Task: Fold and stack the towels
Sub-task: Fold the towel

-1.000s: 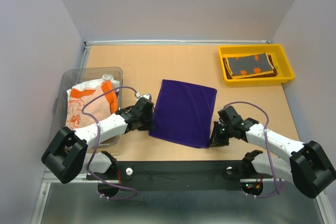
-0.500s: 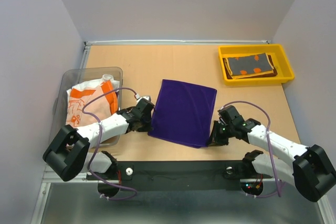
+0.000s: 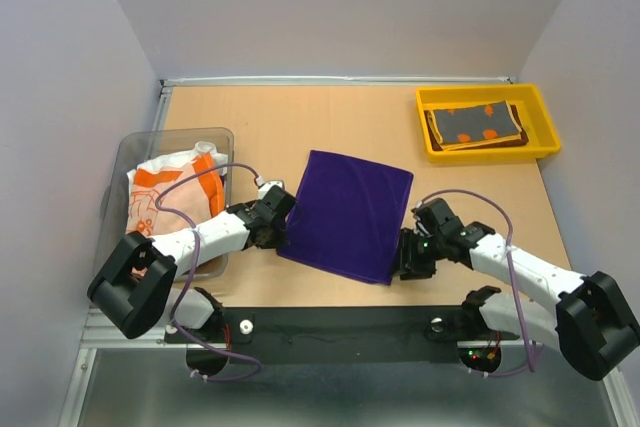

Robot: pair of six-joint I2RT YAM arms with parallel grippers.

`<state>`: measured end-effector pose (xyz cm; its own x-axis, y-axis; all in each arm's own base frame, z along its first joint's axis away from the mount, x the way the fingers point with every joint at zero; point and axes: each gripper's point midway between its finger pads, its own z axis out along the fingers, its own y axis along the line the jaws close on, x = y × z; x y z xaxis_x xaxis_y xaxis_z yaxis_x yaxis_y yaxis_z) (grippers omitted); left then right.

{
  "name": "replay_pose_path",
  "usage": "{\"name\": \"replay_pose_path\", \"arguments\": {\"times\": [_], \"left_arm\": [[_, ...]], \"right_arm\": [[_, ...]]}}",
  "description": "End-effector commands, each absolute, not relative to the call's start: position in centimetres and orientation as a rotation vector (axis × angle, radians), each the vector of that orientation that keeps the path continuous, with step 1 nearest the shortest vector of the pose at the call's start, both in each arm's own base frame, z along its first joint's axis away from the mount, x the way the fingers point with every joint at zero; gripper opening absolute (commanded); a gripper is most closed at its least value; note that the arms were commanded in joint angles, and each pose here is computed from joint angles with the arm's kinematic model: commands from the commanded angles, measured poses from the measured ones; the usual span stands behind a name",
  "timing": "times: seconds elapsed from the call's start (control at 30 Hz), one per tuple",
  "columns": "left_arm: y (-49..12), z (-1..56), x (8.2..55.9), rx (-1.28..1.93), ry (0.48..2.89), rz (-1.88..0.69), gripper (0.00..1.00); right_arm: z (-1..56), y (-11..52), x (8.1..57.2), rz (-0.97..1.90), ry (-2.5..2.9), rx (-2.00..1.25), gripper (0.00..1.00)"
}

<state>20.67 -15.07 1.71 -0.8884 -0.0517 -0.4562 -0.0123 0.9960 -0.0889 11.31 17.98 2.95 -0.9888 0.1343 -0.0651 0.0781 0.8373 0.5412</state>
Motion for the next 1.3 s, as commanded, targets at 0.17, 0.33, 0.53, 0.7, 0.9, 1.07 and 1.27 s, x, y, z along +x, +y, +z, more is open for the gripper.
{"name": "replay_pose_path", "arguments": {"times": [0.17,0.33,0.53,0.7,0.9,1.07,1.27], "left_arm": [[-14.3,2.1,20.7,-0.025,2.660,-0.051,0.00],[-14.2,2.4,20.8,-0.004,2.657,-0.043,0.00],[-14.2,2.4,20.9,0.009,2.657,-0.039,0.00],[-14.4,2.2,21.0,0.029,2.666,-0.043,0.00],[-14.5,2.2,21.0,0.033,2.666,-0.046,0.00],[-14.4,2.0,20.9,0.038,2.670,-0.038,0.00],[-14.4,1.8,20.9,0.039,2.674,-0.035,0.00]], "right_arm": [[8.7,15.0,22.4,0.415,2.603,0.070,0.53],[9.8,10.5,29.5,0.266,2.487,0.226,0.54],[9.1,8.3,35.3,0.284,2.434,0.250,0.52],[7.8,7.5,38.4,0.313,2.409,0.274,0.44],[6.5,7.6,40.9,0.300,2.376,0.199,0.43],[5.4,8.4,41.3,0.364,2.370,0.148,0.43],[5.0,9.0,41.5,0.420,2.340,0.134,0.43]]}}
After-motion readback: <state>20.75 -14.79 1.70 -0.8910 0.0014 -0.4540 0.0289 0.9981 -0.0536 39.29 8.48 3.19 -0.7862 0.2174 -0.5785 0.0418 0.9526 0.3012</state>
